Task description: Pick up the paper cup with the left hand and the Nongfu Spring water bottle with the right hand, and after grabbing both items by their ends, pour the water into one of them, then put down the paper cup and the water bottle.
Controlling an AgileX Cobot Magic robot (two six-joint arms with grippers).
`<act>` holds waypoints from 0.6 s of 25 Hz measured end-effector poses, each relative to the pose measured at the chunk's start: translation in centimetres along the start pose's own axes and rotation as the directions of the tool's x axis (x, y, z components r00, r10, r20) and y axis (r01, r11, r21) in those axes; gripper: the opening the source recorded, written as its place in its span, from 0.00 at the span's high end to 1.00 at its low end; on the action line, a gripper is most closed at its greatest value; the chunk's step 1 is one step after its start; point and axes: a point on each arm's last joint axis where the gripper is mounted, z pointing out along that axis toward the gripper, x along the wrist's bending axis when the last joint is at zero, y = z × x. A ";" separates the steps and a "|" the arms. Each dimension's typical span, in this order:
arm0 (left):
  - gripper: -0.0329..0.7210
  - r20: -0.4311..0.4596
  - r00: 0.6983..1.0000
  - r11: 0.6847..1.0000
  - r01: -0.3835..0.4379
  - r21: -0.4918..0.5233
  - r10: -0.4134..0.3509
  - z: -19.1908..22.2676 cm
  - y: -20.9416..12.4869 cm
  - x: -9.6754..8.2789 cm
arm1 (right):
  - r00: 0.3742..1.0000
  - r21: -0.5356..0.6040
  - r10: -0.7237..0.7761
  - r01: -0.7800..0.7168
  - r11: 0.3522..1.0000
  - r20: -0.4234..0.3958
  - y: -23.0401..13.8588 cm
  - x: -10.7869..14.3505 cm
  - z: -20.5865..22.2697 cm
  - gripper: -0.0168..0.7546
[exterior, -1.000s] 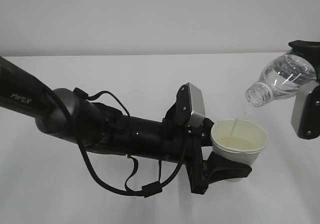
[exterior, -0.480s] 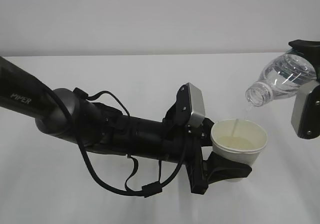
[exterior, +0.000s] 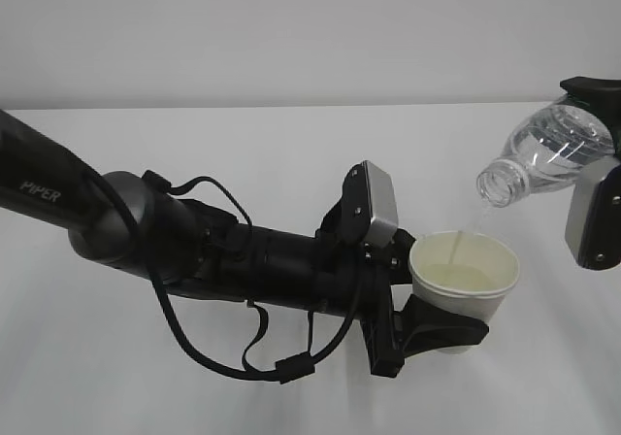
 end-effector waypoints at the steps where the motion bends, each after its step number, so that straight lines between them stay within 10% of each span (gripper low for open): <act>1: 0.34 0.000 1.000 1.000 0.000 0.000 0.000 0.0 0.0 0.0 | 1.000 0.000 0.000 0.000 1.000 0.000 0.0 0.0 0.0 0.41; 15: 0.34 0.002 1.000 1.000 -0.001 0.001 0.001 0.0 0.0 0.0 | 1.000 -0.002 -0.003 0.003 1.000 0.001 0.0 0.1 0.1 0.41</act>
